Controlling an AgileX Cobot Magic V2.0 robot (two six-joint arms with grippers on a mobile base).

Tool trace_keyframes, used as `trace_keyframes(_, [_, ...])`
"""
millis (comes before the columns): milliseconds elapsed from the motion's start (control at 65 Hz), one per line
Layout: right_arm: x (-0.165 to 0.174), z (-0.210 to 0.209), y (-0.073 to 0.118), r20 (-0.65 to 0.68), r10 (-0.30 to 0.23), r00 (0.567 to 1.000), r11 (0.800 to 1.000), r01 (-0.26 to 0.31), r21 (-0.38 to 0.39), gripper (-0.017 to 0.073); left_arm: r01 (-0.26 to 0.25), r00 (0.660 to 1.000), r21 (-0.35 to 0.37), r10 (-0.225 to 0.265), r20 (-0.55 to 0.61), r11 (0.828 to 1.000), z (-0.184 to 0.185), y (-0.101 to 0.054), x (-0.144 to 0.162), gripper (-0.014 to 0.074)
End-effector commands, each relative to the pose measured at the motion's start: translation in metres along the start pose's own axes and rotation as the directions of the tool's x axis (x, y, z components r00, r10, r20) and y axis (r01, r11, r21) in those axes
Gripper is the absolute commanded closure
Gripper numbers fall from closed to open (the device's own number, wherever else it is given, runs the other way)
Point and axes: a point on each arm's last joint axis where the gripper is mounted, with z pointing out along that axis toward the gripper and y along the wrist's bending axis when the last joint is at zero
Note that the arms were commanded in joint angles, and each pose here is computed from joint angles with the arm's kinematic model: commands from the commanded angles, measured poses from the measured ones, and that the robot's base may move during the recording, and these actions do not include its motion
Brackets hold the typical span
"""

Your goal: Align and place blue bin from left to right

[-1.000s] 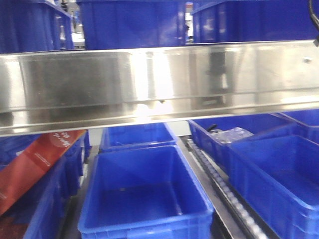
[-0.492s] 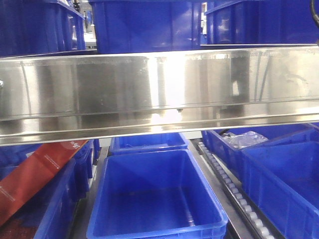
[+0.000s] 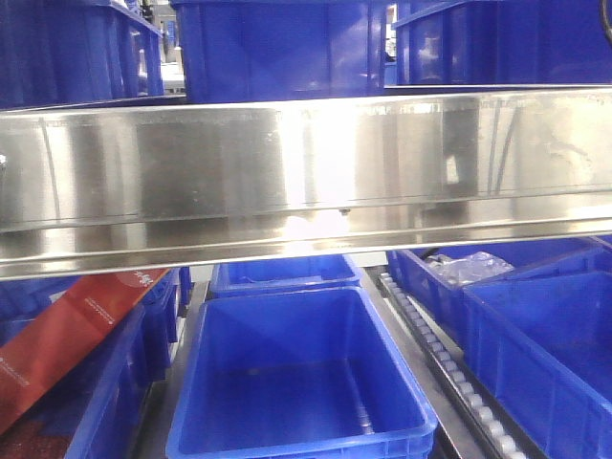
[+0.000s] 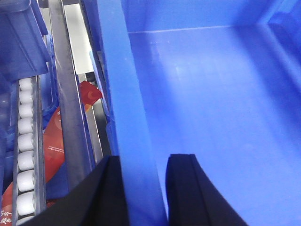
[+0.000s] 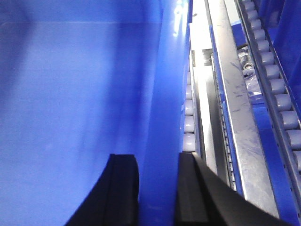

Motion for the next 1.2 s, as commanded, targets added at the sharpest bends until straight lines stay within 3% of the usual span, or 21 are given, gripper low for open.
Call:
trace_keyframes(0, [-0.015,-0.015,-0.005,0.149,-0.041,0.988,0.999,0.036,0.035,0.0634,-0.019,0.993,-0.015,0.021,0.117,1.000,-0.020,0.005,-0.011,0.0612])
trace_keyframes(769, [-0.018,-0.016,-0.004,0.189,-0.042,0.981,0.999,0.037,0.028,0.0634,-0.018,0.988,-0.002,0.019,0.154,1.000,-0.021,0.004,-0.014,0.0612])
trace_keyframes(954, [-0.024,-0.007,-0.004,0.235,-0.076,0.969,0.997,0.071,0.029,0.0634,0.029,0.994,0.096,-0.039,0.105,0.995,-0.009,-0.006,-0.011,0.0612])
trace_keyframes(1062, [-0.024,0.010,-0.008,0.221,-0.072,0.973,0.997,0.066,0.038,0.0634,0.068,0.997,0.094,-0.072,0.038,0.993,0.012,-0.009,-0.006,0.0612])
trace_keyframes(1185, [-0.025,0.032,-0.018,0.207,-0.063,0.976,0.997,0.052,0.057,0.0634,0.071,0.997,0.077,-0.070,-0.019,0.995,0.038,-0.011,0.000,0.0612])
